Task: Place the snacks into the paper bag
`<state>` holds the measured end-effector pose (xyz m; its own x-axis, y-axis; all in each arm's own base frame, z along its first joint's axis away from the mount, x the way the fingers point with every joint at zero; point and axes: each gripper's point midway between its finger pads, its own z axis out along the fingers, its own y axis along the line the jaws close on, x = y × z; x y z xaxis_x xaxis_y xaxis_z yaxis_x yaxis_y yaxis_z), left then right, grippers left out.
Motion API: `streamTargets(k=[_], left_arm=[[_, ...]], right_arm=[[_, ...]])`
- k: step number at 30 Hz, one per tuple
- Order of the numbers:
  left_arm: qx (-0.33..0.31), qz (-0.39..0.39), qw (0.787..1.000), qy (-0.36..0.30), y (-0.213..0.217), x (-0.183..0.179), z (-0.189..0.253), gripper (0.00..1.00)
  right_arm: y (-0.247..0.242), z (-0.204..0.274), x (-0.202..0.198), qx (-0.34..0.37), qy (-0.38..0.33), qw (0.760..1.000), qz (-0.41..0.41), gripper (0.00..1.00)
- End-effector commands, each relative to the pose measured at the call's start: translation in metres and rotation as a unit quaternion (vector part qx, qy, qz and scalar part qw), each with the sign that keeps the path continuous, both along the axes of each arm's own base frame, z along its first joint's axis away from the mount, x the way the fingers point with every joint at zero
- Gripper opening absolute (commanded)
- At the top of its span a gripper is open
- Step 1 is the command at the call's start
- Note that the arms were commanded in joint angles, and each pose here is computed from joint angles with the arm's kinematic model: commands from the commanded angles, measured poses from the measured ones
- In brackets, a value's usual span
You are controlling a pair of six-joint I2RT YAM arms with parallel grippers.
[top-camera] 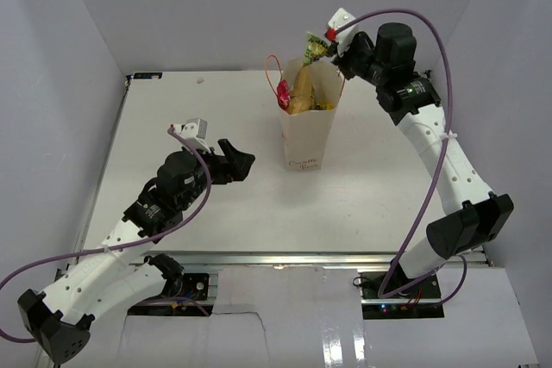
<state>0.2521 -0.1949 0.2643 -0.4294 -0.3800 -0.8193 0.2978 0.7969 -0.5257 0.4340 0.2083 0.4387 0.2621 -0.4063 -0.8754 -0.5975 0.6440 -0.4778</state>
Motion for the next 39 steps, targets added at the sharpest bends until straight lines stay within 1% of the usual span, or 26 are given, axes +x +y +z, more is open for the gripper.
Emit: streamTargets(k=[1,6,7,8,9,10,12,13,15,17,18,19,20,22,24,25,26,28,29,31,32,33,35,36,37,39], left_arm=[[-0.008,-0.008,1.000,-0.004,0.003,-0.008,0.002,0.98],[-0.009,-0.011,1.000,-0.003,0.002,-0.010,0.000,0.98],[-0.009,-0.010,1.000,-0.002,0.002,-0.009,-0.001,0.98],[-0.010,-0.012,1.000,-0.003,0.001,-0.010,-0.001,0.98],[-0.010,-0.012,1.000,-0.003,0.001,-0.009,-0.001,0.98],[-0.012,-0.013,1.000,-0.003,0.000,-0.009,-0.001,0.98],[-0.014,-0.013,1.000,-0.002,0.000,-0.009,-0.001,0.98],[-0.015,-0.012,1.000,-0.002,0.000,-0.009,-0.001,0.98],[-0.016,-0.009,1.000,-0.003,0.001,-0.008,0.001,0.98],[-0.018,-0.006,1.000,-0.005,0.002,-0.008,0.004,0.98],[-0.017,-0.004,1.000,-0.006,0.002,-0.007,0.004,0.98],[-0.017,-0.002,1.000,-0.006,0.003,-0.006,0.005,0.98],[-0.014,-0.001,1.000,-0.006,0.003,-0.006,0.006,0.98],[-0.007,0.005,1.000,-0.006,0.005,-0.004,0.006,0.98],[0.006,0.013,1.000,-0.002,0.009,-0.003,0.003,0.98],[0.014,0.015,1.000,0.004,0.011,-0.004,-0.001,0.98],[0.021,0.016,1.000,0.003,0.012,-0.004,-0.002,0.98],[0.029,0.023,0.999,0.004,0.016,-0.004,-0.005,0.98],[0.033,0.024,0.999,0.006,0.018,-0.005,-0.007,0.98],[0.034,0.033,0.999,0.002,0.023,-0.005,-0.006,0.98],[0.033,0.035,0.999,0.001,0.024,-0.005,-0.006,0.98],[0.032,0.037,0.999,-0.001,0.025,-0.006,-0.005,0.98],[0.034,0.035,0.999,-0.004,0.025,-0.006,-0.003,0.98],[0.035,0.032,0.999,-0.003,0.024,-0.007,-0.005,0.98],[0.039,0.029,0.999,0.001,0.023,-0.007,-0.008,0.98],[0.039,0.022,0.999,0.006,0.021,-0.008,-0.011,0.98]], right_arm=[[-0.014,-0.021,-0.002,-0.107,-0.032,0.992,-0.053,0.08],[-0.010,-0.051,0.000,-0.159,-0.025,0.985,-0.062,0.08],[-0.004,-0.054,-0.001,-0.170,-0.031,0.983,-0.052,0.09],[-0.010,-0.057,0.004,-0.179,-0.032,0.980,-0.077,0.12],[-0.008,-0.061,0.005,-0.186,-0.031,0.979,-0.079,0.19],[-0.008,-0.063,0.007,-0.190,-0.031,0.978,-0.085,0.37],[-0.011,-0.057,0.008,-0.187,-0.032,0.977,-0.093,0.50],[-0.011,-0.053,0.007,-0.182,-0.032,0.978,-0.094,0.60],[-0.008,-0.037,0.000,-0.161,-0.030,0.983,-0.085,0.69],[-0.006,-0.022,-0.009,-0.122,-0.016,0.989,-0.082,0.87],[-0.009,-0.018,-0.014,-0.106,-0.002,0.990,-0.089,0.99],[-0.014,-0.001,-0.021,-0.076,-0.004,0.992,-0.100,0.90],[-0.019,0.004,-0.025,-0.036,0.014,0.992,-0.120,0.90],[-0.032,0.013,-0.041,0.002,0.025,0.992,-0.125,0.90],[-0.056,0.006,-0.049,0.032,0.064,0.988,-0.136,0.90],[-0.061,-0.001,-0.062,0.046,0.079,0.988,-0.121,0.90],[-0.074,-0.007,-0.065,0.059,0.092,0.985,-0.132,0.90],[-0.122,-0.019,-0.072,0.089,0.108,0.970,-0.200,0.90],[-0.138,-0.057,-0.072,0.084,0.145,0.958,-0.234,0.90],[-0.176,-0.083,-0.084,0.087,0.160,0.933,-0.311,0.90],[-0.185,-0.125,-0.091,0.070,0.195,0.919,-0.336,0.90],[-0.194,-0.143,-0.097,0.065,0.209,0.910,-0.353,0.90],[-0.203,-0.164,-0.116,0.062,0.216,0.903,-0.367,0.90],[-0.207,-0.195,-0.126,0.053,0.244,0.893,-0.373,0.90],[-0.205,-0.197,-0.135,0.061,0.241,0.897,-0.365,0.90],[-0.208,-0.210,-0.147,0.074,0.254,0.891,-0.369,0.90]])
